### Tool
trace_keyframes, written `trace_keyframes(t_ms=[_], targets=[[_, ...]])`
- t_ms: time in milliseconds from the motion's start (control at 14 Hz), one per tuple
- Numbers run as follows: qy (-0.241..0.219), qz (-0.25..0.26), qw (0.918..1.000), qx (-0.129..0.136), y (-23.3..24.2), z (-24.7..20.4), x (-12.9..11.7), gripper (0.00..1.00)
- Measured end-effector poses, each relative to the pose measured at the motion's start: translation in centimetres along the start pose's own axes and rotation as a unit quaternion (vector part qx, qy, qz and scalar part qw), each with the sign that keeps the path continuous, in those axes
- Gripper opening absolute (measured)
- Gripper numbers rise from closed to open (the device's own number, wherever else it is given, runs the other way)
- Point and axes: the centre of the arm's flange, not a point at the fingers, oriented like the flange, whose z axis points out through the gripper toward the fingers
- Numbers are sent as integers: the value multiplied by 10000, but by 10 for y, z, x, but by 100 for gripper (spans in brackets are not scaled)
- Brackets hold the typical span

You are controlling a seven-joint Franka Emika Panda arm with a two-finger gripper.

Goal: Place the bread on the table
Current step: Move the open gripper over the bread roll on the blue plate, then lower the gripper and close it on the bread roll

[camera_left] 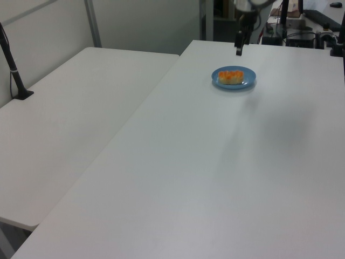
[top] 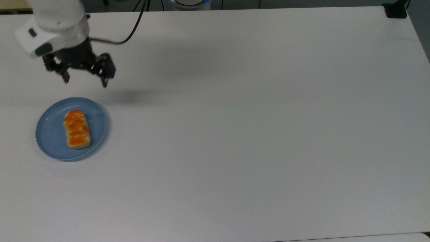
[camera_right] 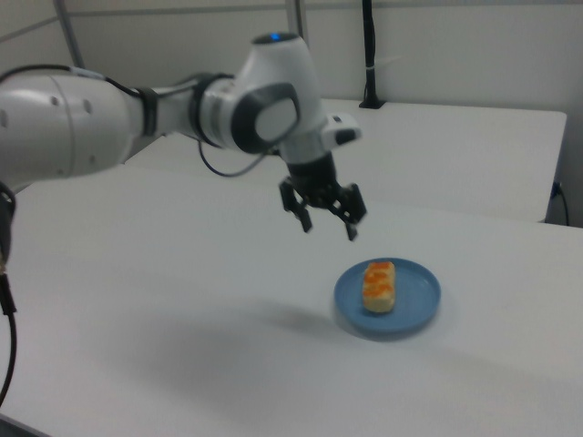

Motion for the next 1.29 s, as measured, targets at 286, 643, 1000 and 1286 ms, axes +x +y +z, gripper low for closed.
trace_keyframes(t_ms=[286, 643, 1000, 1286], targets=[[227, -126, 9996, -134, 37, 64, 10, 100], [402, -204, 9987, -238, 57, 104, 16, 100], [499, -242, 9981, -273, 54, 130, 22, 100], [448, -298, 9983, -232, 46, 141, 24, 96]])
